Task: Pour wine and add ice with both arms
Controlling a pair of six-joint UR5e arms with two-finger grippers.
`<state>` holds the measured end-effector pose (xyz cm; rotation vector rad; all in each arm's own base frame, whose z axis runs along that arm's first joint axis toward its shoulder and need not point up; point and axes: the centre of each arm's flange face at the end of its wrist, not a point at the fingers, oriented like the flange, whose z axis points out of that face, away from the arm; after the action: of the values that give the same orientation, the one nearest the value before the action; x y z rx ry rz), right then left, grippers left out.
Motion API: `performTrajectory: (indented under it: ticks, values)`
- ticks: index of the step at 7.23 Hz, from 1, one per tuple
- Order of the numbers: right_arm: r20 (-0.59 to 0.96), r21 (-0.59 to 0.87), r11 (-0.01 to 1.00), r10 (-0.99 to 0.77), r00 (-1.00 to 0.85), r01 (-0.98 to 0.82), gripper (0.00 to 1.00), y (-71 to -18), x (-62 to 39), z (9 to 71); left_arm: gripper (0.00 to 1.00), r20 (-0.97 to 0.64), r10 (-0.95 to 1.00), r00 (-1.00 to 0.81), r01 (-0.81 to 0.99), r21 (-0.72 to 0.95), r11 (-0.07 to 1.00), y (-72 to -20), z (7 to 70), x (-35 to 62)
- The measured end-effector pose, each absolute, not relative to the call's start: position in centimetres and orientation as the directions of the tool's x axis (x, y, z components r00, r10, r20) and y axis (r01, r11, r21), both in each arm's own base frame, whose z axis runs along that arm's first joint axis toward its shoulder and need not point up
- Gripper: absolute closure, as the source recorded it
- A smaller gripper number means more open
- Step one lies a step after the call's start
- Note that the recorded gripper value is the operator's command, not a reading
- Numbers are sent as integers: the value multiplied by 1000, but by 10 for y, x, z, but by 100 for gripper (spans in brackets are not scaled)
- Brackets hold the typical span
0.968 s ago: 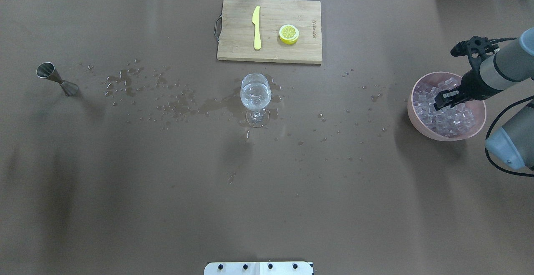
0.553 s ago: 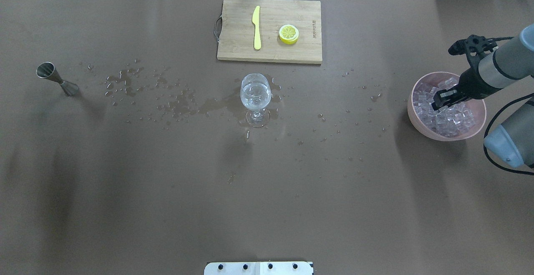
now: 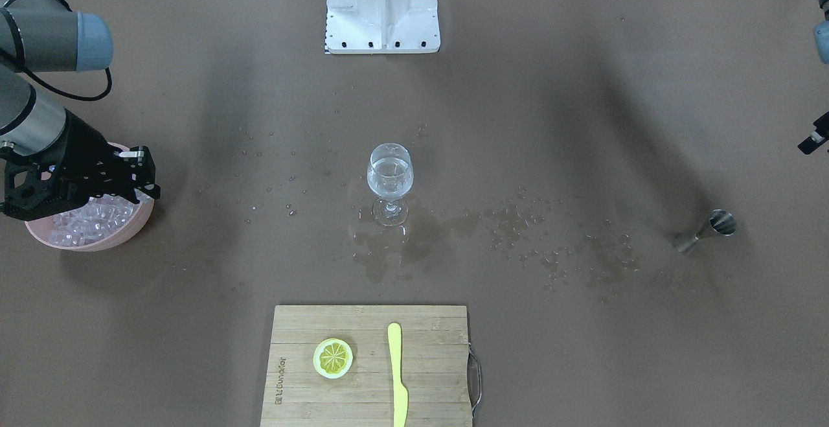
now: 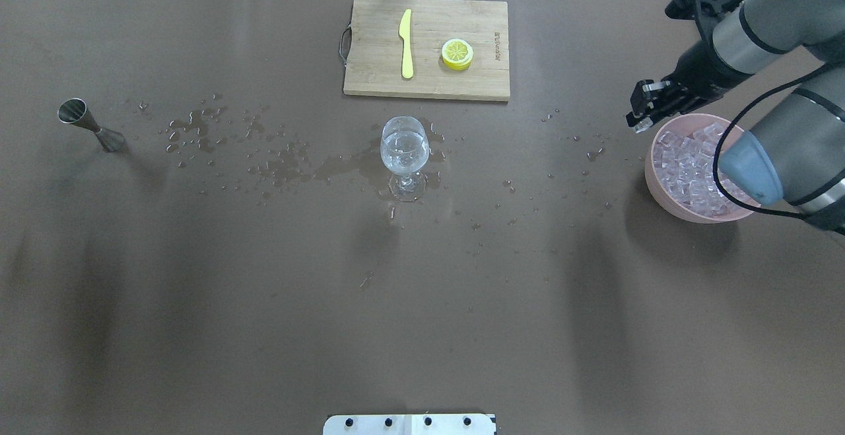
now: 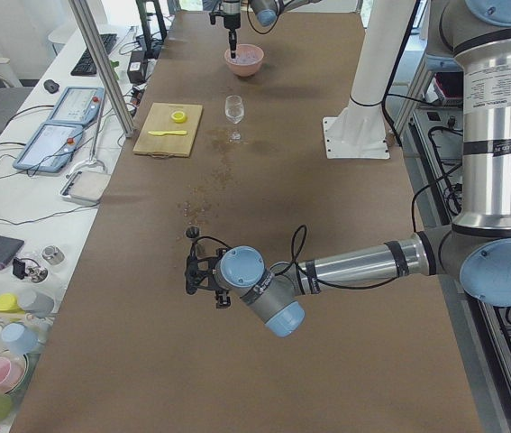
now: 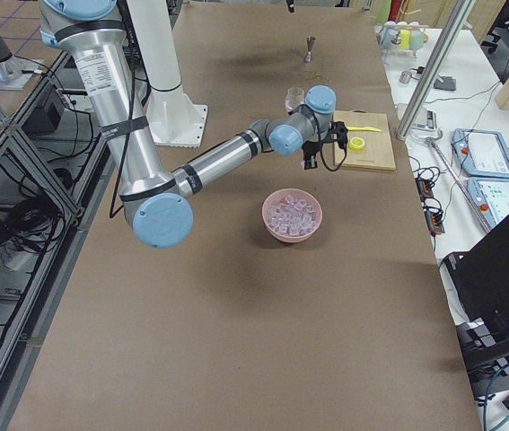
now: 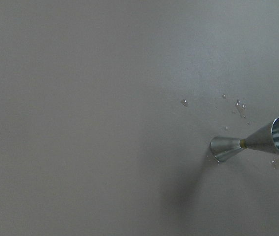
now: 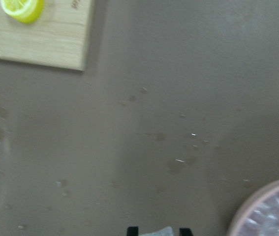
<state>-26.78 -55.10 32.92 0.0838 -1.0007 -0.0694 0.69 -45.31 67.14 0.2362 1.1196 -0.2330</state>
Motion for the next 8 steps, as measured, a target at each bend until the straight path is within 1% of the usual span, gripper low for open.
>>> performTrajectory:
  ticks: [2,4,5,6,8]
  values:
    - [873,-5,997,45,486,-82,100,-549,-328,210,2,-906,-69,418,300,66,952,-453,674,7]
    - [873,-81,982,153,463,-173,100,-546,-403,110,2,-905,-71,419,299,63,952,-453,676,7]
    - [871,-107,974,188,455,-198,100,-546,-430,79,2,-905,-71,419,299,64,952,-452,676,8]
    - [868,-115,971,201,453,-210,100,-542,-447,64,2,-905,-71,419,299,64,952,-452,676,8]
    - [867,-115,971,202,455,-211,100,-532,-464,59,2,-906,-71,418,300,64,952,-453,675,8]
